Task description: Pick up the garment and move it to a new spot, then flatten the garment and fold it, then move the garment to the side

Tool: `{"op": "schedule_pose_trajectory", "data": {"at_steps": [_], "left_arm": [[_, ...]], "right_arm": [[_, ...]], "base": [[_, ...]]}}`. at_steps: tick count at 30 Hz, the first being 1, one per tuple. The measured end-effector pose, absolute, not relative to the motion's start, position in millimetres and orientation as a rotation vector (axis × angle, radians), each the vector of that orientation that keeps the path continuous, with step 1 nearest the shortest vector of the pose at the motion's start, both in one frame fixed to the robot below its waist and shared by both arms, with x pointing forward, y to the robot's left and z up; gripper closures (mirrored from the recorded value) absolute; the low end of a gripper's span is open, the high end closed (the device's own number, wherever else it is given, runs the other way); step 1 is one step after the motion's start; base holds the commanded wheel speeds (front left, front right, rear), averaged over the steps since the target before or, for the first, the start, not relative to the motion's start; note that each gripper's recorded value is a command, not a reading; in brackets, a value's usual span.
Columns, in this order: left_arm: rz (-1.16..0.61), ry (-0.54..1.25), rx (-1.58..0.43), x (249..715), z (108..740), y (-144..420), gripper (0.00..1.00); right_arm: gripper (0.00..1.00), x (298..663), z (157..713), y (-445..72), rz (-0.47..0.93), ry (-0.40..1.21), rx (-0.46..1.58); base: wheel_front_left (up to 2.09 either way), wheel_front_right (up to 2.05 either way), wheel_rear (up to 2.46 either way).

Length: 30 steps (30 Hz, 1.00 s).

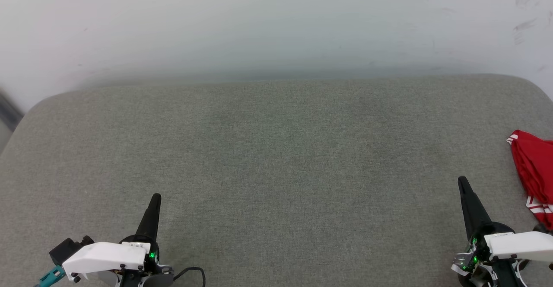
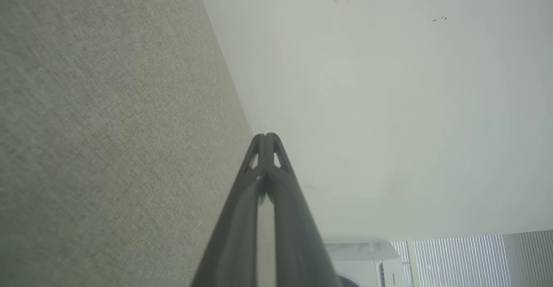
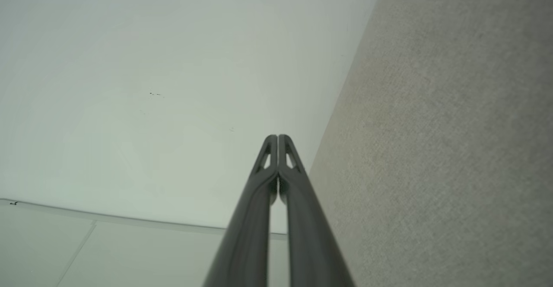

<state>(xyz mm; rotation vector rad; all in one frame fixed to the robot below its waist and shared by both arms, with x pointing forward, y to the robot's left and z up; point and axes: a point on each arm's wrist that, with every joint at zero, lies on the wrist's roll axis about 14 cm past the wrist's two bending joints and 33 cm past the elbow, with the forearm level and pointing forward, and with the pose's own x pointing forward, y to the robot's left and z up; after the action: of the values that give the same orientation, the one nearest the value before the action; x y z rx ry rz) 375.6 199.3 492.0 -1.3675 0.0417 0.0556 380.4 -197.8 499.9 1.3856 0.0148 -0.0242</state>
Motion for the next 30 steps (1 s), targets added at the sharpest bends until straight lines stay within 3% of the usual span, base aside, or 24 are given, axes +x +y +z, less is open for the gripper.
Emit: {"op": "schedule_pose_trajectory", "data": {"at_steps": [30], "left_arm": [[0.004, 0.007, -1.573, 388, 505, 200, 1.0]], "right_arm": [[1.0, 387, 504, -200, -0.008, 0.007, 1.571]], "base": [[0.0, 0.0, 0.0]]}}
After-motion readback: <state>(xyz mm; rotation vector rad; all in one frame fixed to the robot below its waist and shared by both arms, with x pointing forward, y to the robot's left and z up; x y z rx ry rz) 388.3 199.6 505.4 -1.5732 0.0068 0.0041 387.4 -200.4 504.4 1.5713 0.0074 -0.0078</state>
